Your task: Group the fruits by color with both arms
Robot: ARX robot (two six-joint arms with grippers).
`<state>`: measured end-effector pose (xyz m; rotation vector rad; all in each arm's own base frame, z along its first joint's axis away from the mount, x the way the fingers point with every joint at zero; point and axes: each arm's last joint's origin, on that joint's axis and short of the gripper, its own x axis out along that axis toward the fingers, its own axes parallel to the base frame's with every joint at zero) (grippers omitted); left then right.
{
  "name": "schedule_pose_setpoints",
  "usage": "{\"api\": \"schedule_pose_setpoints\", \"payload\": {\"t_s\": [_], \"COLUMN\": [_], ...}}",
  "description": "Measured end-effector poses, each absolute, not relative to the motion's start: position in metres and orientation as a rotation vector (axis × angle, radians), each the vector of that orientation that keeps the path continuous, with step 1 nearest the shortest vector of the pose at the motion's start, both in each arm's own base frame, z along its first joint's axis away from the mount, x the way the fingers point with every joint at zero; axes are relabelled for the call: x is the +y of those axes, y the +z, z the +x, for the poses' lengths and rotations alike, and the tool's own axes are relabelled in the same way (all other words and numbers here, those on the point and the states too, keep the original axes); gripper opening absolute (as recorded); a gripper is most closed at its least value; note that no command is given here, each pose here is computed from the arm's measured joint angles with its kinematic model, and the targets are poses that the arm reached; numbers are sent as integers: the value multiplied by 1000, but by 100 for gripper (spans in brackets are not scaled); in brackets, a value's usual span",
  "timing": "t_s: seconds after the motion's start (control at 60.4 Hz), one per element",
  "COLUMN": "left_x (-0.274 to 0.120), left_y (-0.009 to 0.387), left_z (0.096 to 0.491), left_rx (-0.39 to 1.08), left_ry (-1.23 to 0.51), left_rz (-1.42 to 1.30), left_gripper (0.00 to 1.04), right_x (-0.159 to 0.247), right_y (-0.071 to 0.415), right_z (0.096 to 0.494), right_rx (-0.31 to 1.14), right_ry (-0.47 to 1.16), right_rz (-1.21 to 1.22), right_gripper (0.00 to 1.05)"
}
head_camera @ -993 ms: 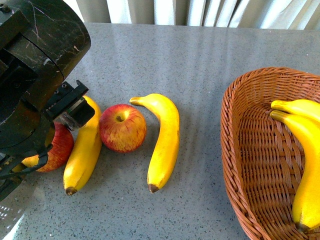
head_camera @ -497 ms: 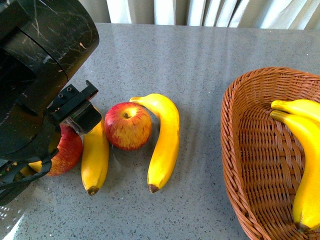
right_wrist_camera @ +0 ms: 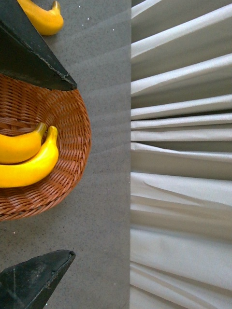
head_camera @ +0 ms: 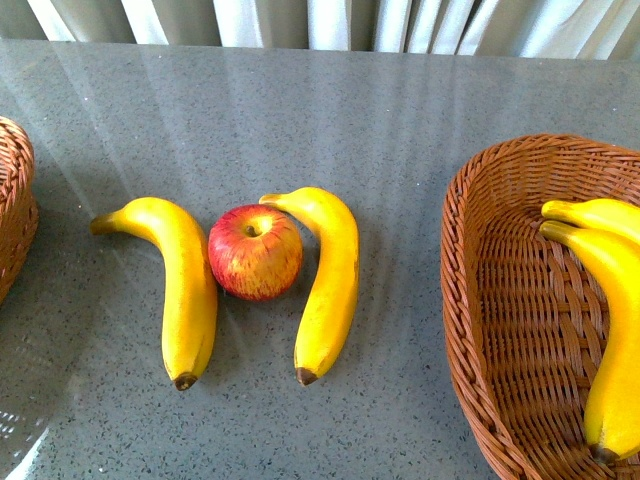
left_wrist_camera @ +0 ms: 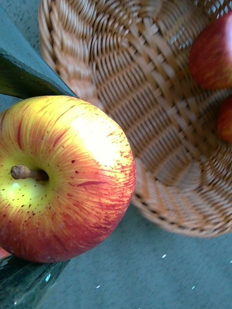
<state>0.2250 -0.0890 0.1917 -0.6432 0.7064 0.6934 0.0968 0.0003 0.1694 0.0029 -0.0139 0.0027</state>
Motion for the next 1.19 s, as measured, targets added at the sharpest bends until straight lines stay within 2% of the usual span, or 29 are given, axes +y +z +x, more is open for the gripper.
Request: {"api": "schedule_pose_setpoints", "payload": {"t_s": [0.182, 0.43, 0.579, 0.613, 0.745, 0.91, 1.192], "left_x": [-41, -2, 7, 7, -1, -35, -95], "left_y": [168, 131, 131, 131, 133, 149, 166], "left_z": [218, 221, 223, 224, 226, 244, 268], "left_rx": [712, 755, 730, 730, 728, 694, 701], "left_ry": [843, 917, 920, 916, 848, 593, 301], "left_rz": [-657, -709, -696, -689, -604, -439, -238], "left_gripper": [72, 73, 95, 97, 96, 96, 96], "right_x": [0, 0, 0, 0, 0, 0, 0], "right_y": [169, 169, 169, 169, 169, 169, 169], "right_z": [97, 97, 97, 97, 97, 97, 97], "right_rx": [-14, -14, -14, -14, -14, -14, -14], "right_ry": [3, 3, 3, 3, 3, 3, 3], "right_rz": [3, 3, 3, 3, 3, 3, 3], "right_gripper": [96, 96, 96, 96, 96, 96, 96]}}
